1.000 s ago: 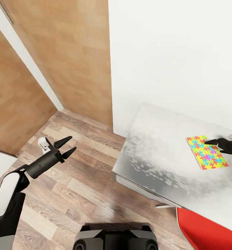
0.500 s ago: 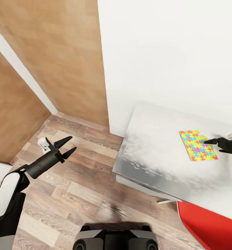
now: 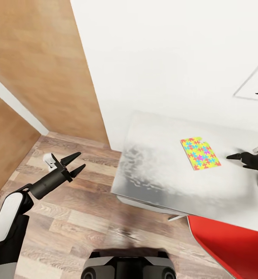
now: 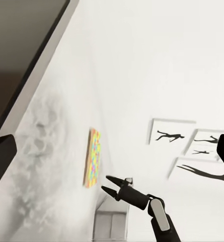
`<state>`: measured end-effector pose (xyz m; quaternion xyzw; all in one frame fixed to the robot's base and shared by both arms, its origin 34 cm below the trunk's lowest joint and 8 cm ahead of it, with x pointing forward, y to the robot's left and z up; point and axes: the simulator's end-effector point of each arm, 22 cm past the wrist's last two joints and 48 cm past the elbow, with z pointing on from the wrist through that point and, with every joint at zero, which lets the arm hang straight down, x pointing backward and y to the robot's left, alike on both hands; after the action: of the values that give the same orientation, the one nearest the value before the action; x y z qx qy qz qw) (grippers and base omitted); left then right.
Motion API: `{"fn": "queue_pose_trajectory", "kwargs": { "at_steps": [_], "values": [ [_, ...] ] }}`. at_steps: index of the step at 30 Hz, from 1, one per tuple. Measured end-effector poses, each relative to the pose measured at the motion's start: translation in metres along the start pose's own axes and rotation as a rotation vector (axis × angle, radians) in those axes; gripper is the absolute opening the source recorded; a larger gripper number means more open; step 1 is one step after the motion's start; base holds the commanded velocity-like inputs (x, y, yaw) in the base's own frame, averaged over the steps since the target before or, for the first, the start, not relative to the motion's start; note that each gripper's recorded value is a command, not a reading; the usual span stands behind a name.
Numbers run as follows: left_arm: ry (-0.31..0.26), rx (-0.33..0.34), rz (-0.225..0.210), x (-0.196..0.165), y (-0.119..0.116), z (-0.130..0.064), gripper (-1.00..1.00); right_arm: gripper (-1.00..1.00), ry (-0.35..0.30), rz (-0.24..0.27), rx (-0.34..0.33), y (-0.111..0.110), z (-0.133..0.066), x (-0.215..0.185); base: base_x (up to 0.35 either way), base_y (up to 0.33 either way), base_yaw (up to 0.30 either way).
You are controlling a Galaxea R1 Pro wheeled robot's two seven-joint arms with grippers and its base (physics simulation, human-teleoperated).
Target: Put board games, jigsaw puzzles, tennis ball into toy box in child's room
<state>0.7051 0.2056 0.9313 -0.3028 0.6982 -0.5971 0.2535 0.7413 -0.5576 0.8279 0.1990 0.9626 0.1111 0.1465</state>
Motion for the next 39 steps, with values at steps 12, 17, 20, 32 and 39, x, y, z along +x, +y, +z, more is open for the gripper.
{"fn": "queue_pose_trajectory", "kwargs": {
  "at_steps": [12,17,20,32,39],
  "values": [
    [0.006,0.002,-0.003,0.003,0.0,0.002,1.0,1.0,-0.002,-0.007,-0.005,0.004,0.0,-0.001,0.0,0.001,-0.092],
    [0.007,0.003,-0.003,0.004,0.0,0.002,1.0,1.0,-0.008,-0.022,-0.016,0.011,0.0,-0.004,0.0,0.03,-0.021],
    [0.007,0.003,-0.003,0.004,0.0,0.002,1.0,1.0,-0.009,-0.027,-0.023,0.016,0.001,-0.004,0.0,0.125,-0.011],
    [0.008,0.004,-0.003,0.004,0.0,0.003,1.0,1.0,-0.01,-0.038,-0.034,0.024,0.003,-0.005,0.0,0.147,-0.004],
    [0.008,0.004,-0.003,0.004,0.0,0.003,1.0,1.0,-0.01,-0.039,-0.035,0.024,0.003,-0.005,0.0,0.033,-0.001]
  ]
}}
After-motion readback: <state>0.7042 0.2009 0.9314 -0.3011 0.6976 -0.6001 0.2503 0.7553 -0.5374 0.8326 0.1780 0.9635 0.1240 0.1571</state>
